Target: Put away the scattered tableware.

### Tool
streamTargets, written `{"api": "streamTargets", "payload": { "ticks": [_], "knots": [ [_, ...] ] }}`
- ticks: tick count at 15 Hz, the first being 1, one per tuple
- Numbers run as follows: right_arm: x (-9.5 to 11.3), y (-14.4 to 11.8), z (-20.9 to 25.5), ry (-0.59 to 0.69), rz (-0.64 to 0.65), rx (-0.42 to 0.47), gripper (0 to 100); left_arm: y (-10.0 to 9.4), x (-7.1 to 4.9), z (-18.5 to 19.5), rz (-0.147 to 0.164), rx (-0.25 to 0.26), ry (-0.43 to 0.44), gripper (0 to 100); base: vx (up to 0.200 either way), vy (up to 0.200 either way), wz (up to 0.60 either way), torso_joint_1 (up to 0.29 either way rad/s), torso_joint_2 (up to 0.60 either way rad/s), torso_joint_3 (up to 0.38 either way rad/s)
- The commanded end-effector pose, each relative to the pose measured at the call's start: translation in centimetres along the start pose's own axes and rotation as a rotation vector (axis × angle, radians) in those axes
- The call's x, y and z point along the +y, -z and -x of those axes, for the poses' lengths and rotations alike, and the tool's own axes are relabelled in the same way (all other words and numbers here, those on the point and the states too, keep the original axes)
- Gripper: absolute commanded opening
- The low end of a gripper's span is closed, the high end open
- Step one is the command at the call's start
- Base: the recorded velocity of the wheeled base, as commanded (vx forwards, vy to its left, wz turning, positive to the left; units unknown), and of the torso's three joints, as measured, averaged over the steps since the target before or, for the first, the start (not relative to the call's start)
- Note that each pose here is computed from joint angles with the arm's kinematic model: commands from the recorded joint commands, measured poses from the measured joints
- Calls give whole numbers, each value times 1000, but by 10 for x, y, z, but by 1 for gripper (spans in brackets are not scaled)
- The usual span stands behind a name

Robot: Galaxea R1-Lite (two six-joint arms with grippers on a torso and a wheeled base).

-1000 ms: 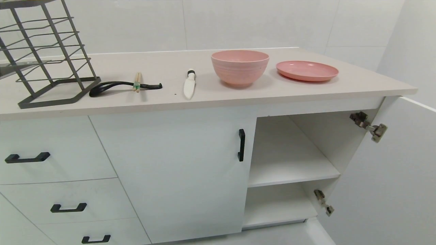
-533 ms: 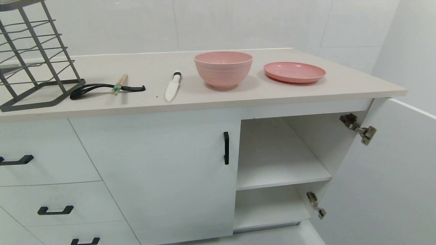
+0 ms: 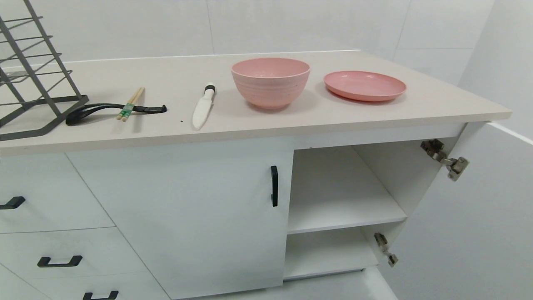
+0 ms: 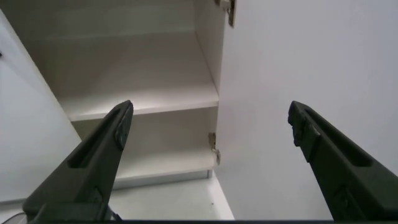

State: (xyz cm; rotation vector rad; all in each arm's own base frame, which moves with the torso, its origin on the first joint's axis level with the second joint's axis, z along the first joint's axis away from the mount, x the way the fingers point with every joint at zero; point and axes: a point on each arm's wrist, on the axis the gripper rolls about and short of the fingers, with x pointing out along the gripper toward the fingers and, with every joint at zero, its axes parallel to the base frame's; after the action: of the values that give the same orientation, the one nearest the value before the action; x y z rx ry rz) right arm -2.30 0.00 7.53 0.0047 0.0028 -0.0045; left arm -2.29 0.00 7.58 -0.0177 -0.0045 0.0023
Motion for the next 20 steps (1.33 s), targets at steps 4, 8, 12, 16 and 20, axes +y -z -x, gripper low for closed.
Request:
{"api": "streamTargets", "payload": {
  "ticks": [4,8,12,16,20],
  "knots": [
    [0,0,0,0,0,0,100,0,0,0,1,0,-1,100,0,0,0,239,-499,-215],
    [0,0,0,0,0,0,100,0,0,0,1,0,-1,100,0,0,0,224,-553,-204],
    [0,0,0,0,0,0,100,0,0,0,1,0,1,100,0,0,0,137,-489,-220],
    [0,0,0,0,0,0,100,0,0,0,1,0,1,100,0,0,0,366,-488,-237],
    [0,0,0,0,0,0,100,0,0,0,27,0,-7,100,0,0,0,284,-522,-243]
  ]
}}
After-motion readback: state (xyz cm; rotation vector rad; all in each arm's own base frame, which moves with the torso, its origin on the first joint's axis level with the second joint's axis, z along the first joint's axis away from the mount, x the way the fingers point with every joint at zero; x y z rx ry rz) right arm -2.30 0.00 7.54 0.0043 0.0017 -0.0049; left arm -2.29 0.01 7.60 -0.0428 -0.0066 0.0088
